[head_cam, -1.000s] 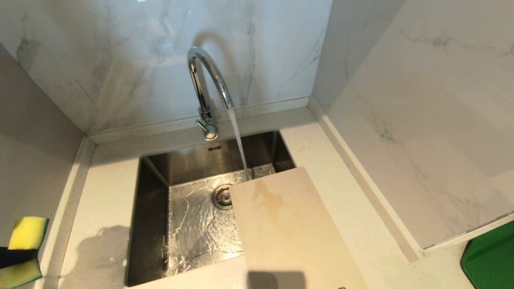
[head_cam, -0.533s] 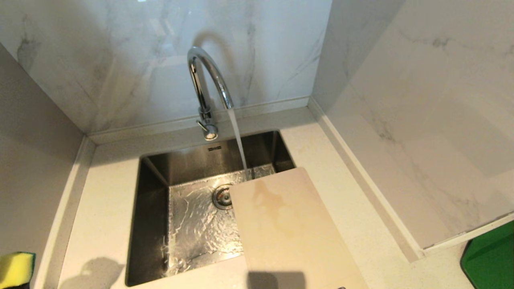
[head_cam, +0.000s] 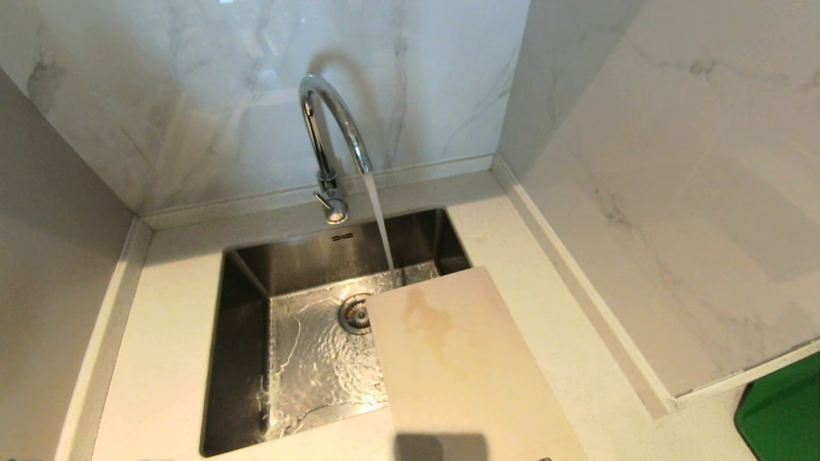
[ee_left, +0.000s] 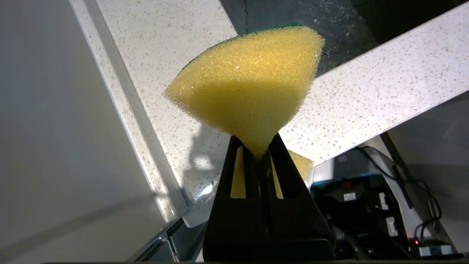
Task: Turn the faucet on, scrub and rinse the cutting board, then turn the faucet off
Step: Pick up the cutting board
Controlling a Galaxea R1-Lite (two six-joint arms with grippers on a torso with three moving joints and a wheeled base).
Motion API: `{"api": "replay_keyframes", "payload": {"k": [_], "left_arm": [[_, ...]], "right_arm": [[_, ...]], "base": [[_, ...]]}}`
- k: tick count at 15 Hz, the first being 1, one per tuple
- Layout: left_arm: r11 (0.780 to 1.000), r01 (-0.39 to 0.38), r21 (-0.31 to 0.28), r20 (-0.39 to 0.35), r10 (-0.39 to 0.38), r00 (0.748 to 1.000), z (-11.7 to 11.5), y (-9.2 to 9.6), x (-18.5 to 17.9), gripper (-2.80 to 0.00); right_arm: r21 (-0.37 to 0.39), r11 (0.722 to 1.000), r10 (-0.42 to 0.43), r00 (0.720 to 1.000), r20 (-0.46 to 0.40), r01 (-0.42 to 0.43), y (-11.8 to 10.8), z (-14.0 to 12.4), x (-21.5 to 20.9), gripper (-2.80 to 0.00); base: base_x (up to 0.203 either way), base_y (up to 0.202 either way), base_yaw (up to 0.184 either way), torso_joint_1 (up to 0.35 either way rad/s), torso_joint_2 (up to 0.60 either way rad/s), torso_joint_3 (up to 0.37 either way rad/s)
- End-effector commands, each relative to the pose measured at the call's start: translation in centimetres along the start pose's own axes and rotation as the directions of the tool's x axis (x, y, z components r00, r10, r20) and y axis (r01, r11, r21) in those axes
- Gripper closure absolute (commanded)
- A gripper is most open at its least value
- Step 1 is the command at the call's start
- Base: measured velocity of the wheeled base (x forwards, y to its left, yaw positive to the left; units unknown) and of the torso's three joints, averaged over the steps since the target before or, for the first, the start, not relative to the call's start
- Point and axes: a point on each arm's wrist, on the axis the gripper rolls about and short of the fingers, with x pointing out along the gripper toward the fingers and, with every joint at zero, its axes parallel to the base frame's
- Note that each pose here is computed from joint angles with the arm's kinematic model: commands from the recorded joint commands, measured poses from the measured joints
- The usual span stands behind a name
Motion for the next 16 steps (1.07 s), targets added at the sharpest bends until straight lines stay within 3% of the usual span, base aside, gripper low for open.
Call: {"api": "replay_keyframes", "payload": {"k": [1,7,10,12,16], "left_arm": [[1.0,0.001,-0.016,0.038,0.0,0.999,-1.29,-0.22,-0.52,0.0],[0.997,0.009,-0.08,0.082,-0.002,0.997,-2.09,-0.32,-1.23,0.0],[0.997,0.024,-0.078,0.06,-0.019,0.998,-2.03,-0.3,-1.06,0.0],[0.997,0.041,-0.063,0.086,-0.035,0.996,-2.1,-0.31,-1.23,0.0],[0.997,-0.046,-0.059,0.079,0.05,0.996,-2.1,-0.33,-1.25,0.0]], "right_arm": [[0.0,1.0,-0.001,1.0,0.001,0.001,0.0,-0.04,0.0,0.0],[0.0,1.0,0.0,1.0,0.001,0.0,0.0,-0.04,0.0,0.0],[0.0,1.0,-0.001,1.0,0.001,0.001,0.0,-0.04,0.0,0.0],[0.0,1.0,-0.001,1.0,0.001,0.001,0.0,-0.04,0.0,0.0],[0.0,1.0,0.0,1.0,0.001,0.0,0.0,-0.04,0.0,0.0]], "base": [[0.0,0.0,0.0,0.0,0.0,0.0],[0.0,0.0,0.0,0.0,0.0,0.0],[0.0,0.0,0.0,0.0,0.0,0.0],[0.0,0.0,0.0,0.0,0.0,0.0],[0.0,0.0,0.0,0.0,0.0,0.0]]}}
